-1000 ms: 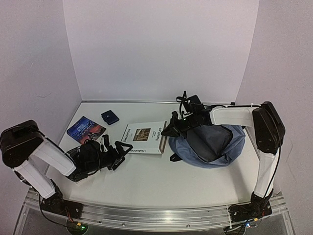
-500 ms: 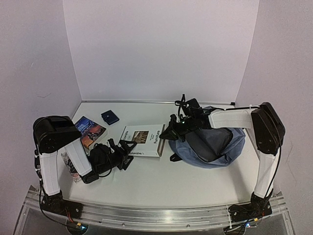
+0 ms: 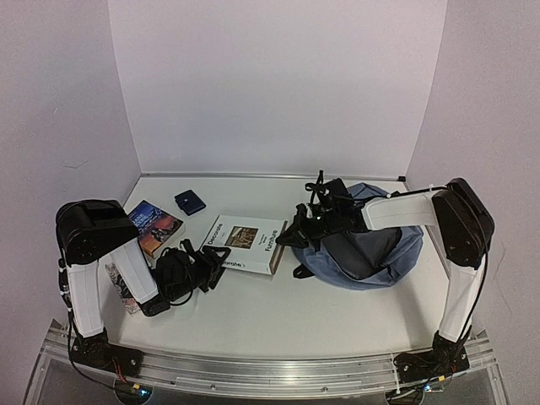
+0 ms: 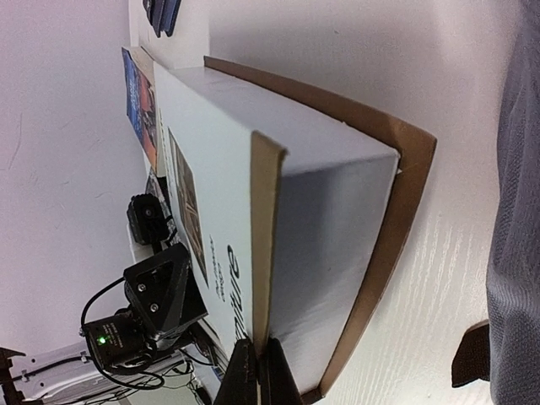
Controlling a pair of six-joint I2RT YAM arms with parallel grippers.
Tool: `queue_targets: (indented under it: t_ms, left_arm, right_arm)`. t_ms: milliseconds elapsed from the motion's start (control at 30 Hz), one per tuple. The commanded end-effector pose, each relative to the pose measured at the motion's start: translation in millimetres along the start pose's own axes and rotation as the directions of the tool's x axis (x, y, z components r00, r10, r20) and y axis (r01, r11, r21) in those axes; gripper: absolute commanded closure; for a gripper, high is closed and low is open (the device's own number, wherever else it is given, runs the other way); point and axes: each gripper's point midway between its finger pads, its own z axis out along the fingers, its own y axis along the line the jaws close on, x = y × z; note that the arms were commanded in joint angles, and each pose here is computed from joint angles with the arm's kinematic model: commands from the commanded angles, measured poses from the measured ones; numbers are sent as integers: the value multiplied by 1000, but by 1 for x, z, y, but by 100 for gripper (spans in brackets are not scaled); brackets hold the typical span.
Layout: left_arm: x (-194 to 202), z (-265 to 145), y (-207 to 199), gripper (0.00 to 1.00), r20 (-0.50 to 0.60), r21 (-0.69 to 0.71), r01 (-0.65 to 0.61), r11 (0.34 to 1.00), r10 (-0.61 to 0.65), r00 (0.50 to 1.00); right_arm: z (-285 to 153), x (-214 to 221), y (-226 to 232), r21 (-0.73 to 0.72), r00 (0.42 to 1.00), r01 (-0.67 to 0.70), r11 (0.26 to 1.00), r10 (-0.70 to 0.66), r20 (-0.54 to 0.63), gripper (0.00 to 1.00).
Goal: Pack the student bag
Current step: Pick up the book from the center of the board.
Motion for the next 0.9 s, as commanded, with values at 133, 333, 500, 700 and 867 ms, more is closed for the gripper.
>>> queue_targets:
  t_ms: [133,333,500,700,867]
  left_arm:
    - [-17,-24,-110,46,91,337,-107,935,81,993]
    - [-19,-38,-140,57,120,405,-162,900,123,985]
    - [-27,-55,-164,78,160,457,-200,867,142,977]
    - [-48,-77,-199,87,199,496,-214,841,130,971]
    - [-69,-96,-239,88,250,539,-254,803,135,959]
  right_arm:
    - [-14,12,39,-152,998,56,987,-57,-7,100]
    - [-19,12,53,-191,996,89,977,-91,-2,100]
    - [-33,6,85,-255,983,181,950,-180,25,67]
    - [-81,-18,133,-345,947,320,882,-298,118,4]
    - [-119,-23,151,-330,899,434,838,-379,219,2]
